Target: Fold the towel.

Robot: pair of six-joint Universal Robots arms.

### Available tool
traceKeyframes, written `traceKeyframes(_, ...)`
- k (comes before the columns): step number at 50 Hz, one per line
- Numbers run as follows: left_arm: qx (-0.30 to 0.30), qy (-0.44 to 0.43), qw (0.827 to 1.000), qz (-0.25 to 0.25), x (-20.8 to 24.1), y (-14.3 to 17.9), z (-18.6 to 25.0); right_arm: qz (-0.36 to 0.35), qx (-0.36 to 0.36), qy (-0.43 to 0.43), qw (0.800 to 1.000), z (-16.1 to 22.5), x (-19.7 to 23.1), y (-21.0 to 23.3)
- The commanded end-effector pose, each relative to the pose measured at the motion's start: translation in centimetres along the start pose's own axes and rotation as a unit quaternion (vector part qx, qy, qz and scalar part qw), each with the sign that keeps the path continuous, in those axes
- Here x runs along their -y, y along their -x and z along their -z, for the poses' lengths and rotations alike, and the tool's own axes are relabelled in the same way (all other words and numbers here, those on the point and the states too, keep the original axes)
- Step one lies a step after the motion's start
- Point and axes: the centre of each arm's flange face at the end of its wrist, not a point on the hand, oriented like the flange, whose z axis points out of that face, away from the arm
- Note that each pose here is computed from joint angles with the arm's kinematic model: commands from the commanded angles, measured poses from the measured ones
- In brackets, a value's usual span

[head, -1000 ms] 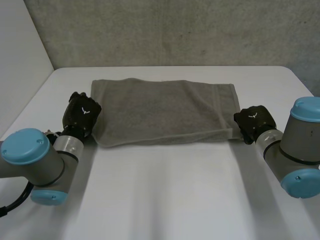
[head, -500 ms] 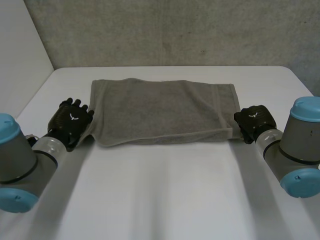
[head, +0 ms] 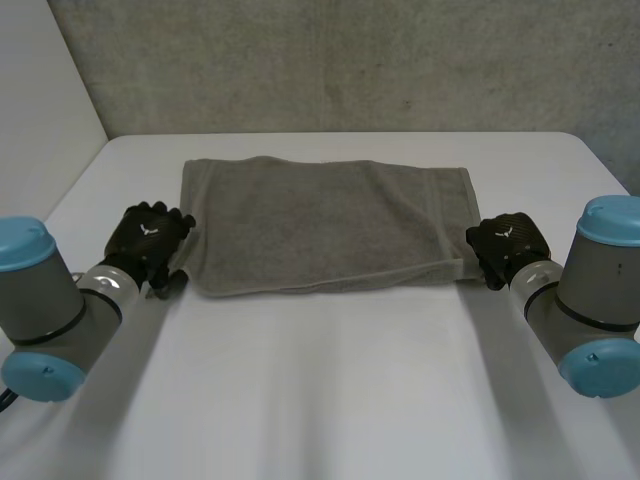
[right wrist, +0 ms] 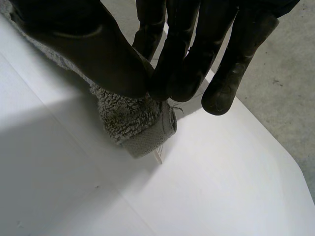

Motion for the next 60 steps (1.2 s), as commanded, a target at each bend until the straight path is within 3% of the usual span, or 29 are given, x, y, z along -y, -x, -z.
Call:
traceKeyframes(1, -0.004, -0.003, 1.000, 0.009, -0.2, -0.5, -0.9, -0.001, -0.001, 0.002, 1.000, 0.0, -0.1, -0.1)
traceKeyframes(27, -0.007, 0.006, 1.000, 0.026, -0.5, -0.6, -0.1, -0.032, -0.015, -0.002, 0.999, -0.7, 0.3, -1.7)
traceKeyframes(45, -0.001, 0.004, 1.000, 0.023, -0.3, -0.2, 0.2, -0.039, 0.021, 0.016, 0.999, -1.2, -0.2, -1.5)
traceKeyframes(50, 0.006, 0.005, 1.000, -0.009, -0.2, 0.1, 0.3, -0.041, 0.015, 0.009, 0.999, -1.4, 0.1, -2.1)
traceKeyframes(52, 0.025, 0.005, 0.998, -0.060, 0.6, 0.8, 0.7, -0.043, -0.001, -0.003, 0.999, -1.1, 1.0, -3.5)
traceKeyframes(53, 0.025, 0.005, 0.998, -0.061, 0.6, 0.8, 0.7, -0.043, -0.001, -0.003, 0.999, -1.1, 1.0, -3.5)
traceKeyframes(55, 0.060, -0.012, 0.991, -0.118, 2.8, 2.2, 1.8, -0.043, -0.032, -0.057, 0.997, 0.7, 4.8, -5.8)
traceKeyframes(60, 0.110, -0.055, 0.978, -0.168, 6.9, 4.3, 3.4, -0.051, -0.068, -0.117, 0.989, 3.3, 9.0, -8.5)
